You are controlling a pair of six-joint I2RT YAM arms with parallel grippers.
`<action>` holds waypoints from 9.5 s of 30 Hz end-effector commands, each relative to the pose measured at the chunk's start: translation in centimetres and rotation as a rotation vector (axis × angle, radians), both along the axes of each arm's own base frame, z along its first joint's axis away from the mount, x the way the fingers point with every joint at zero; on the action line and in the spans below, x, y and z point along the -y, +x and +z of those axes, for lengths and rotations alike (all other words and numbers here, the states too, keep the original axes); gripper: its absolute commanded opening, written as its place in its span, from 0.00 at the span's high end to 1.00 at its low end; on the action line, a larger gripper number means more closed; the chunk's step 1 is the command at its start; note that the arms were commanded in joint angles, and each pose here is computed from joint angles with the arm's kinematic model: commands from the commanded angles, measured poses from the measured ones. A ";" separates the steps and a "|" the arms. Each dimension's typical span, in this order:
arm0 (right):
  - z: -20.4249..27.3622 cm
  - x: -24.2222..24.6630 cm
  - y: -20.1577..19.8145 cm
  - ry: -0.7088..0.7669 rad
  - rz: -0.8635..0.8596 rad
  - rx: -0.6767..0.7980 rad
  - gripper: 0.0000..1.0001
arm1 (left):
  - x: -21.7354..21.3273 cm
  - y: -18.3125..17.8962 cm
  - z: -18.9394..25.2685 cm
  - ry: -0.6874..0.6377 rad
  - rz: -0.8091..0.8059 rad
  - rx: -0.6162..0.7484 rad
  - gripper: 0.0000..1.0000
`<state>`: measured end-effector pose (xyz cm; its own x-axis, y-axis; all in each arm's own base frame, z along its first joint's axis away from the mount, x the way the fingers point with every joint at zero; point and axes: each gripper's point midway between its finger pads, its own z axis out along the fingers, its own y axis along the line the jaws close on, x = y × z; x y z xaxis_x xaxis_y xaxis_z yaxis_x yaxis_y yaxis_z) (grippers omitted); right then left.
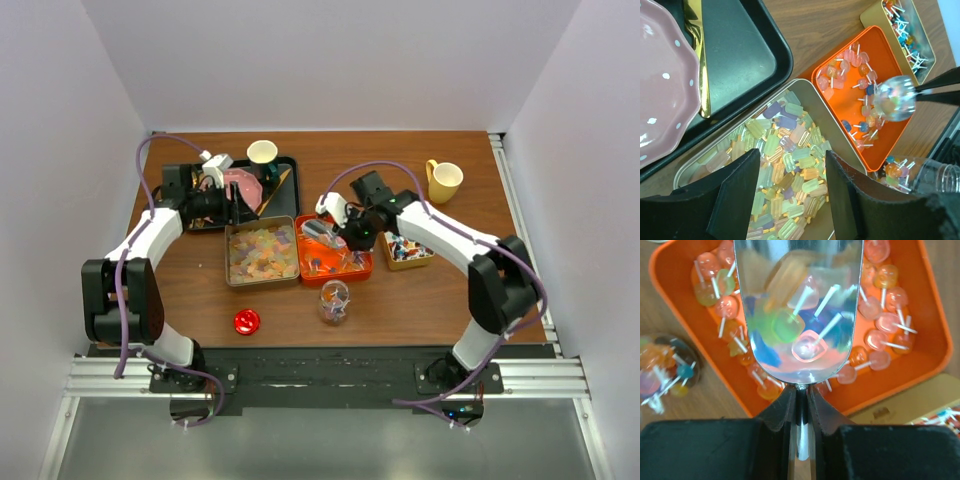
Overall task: Pack the candies
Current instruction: Scoop the fake candies from the storage box, then place the fake candies in the packing bottle, then move the storage box to the center of the board, then adjust the spatula, then scoop the fake candies from the storage box.
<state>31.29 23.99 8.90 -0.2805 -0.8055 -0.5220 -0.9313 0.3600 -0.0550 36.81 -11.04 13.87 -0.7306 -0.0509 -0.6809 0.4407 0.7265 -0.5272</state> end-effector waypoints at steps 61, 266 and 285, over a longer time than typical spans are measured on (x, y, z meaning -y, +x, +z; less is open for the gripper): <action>14.0 10.8 -9.9 -1.055 0.908 0.272 1.00 | -13.2 -1.5 0.2 0.404 0.552 0.087 0.29; 11.2 5.2 7.4 -1.057 0.685 0.300 1.00 | 7.5 -11.7 -6.4 0.116 0.029 0.350 0.33; 10.1 3.0 10.2 -1.299 0.643 0.503 1.00 | 10.3 -13.8 -9.4 0.010 0.015 0.275 0.27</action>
